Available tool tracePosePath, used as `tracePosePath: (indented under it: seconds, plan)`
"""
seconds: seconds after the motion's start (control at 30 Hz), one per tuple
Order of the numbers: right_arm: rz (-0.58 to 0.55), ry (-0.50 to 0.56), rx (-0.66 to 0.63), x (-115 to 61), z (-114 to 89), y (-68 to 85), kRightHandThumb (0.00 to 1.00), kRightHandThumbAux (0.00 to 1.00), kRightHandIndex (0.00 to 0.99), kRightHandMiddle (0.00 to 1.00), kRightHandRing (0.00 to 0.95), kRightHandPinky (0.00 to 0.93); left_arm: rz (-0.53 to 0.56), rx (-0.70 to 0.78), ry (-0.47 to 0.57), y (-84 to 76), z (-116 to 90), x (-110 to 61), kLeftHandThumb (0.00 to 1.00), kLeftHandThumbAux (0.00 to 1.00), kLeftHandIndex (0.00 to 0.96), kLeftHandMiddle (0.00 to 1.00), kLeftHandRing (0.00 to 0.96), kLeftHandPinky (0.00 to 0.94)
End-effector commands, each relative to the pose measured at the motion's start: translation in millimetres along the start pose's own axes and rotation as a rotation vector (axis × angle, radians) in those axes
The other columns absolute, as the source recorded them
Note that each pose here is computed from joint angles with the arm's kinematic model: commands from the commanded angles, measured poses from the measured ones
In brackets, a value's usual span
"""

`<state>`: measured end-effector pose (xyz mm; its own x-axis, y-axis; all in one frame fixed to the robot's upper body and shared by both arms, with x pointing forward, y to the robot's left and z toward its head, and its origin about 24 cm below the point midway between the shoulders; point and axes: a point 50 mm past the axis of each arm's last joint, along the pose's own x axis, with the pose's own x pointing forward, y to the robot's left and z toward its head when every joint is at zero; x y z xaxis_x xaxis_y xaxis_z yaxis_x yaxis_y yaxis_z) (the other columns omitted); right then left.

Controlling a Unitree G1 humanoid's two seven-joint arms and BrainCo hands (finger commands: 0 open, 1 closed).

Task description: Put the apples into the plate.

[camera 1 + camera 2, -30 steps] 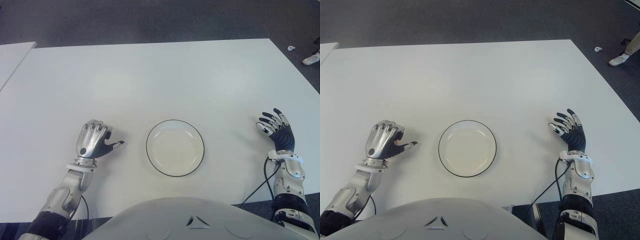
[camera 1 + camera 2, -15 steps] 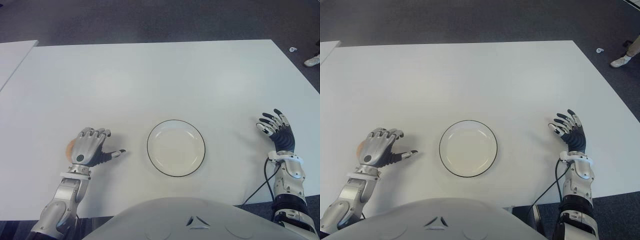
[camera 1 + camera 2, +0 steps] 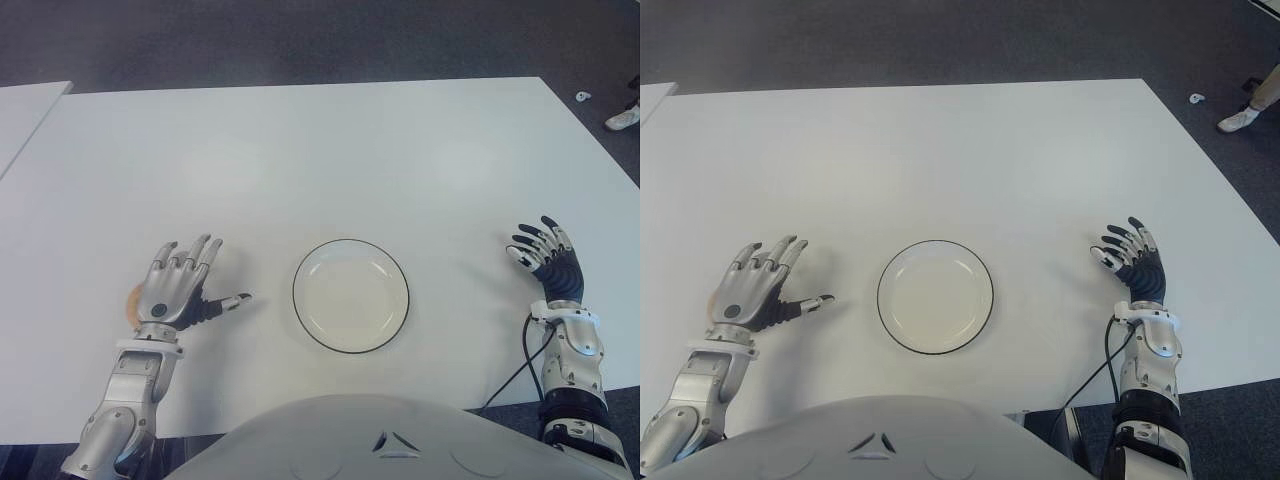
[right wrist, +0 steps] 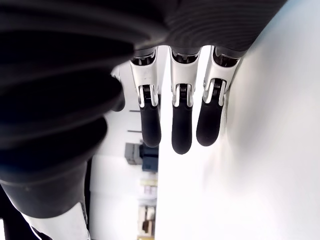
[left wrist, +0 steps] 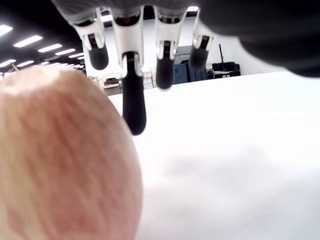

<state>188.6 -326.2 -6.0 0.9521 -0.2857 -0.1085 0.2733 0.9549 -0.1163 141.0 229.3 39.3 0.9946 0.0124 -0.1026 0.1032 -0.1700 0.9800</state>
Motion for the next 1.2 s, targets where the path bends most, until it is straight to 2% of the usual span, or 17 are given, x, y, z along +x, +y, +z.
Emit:
tracePosePath:
  seconds: [0.03, 0.57, 1.2]
  plan:
    - [0.011, 0.15, 0.029, -17.4, -29.3, 7.5, 0.387, 0.835, 0.106, 0.278, 0.294, 0.282, -0.019, 0.008, 0.017, 1.1, -0.7, -2.9, 0.171, 0.13, 0.002, 0.0, 0.0, 0.0]
    - [0.025, 0.162, 0.004, -19.9, -31.6, 12.5, 0.393, 0.824, 0.101, 0.279, 0.289, 0.276, 0.02, 0.043, 0.076, 6.7, -6.8, -9.7, 0.175, 0.102, 0.0, 0.0, 0.0, 0.0]
    - [0.061, 0.149, -0.017, -22.1, -33.7, 17.4, 0.35, 0.831, 0.09, 0.276, 0.292, 0.287, 0.037, 0.059, 0.08, 10.8, -7.9, -11.0, 0.181, 0.086, 0.0, 0.0, 0.0, 0.0]
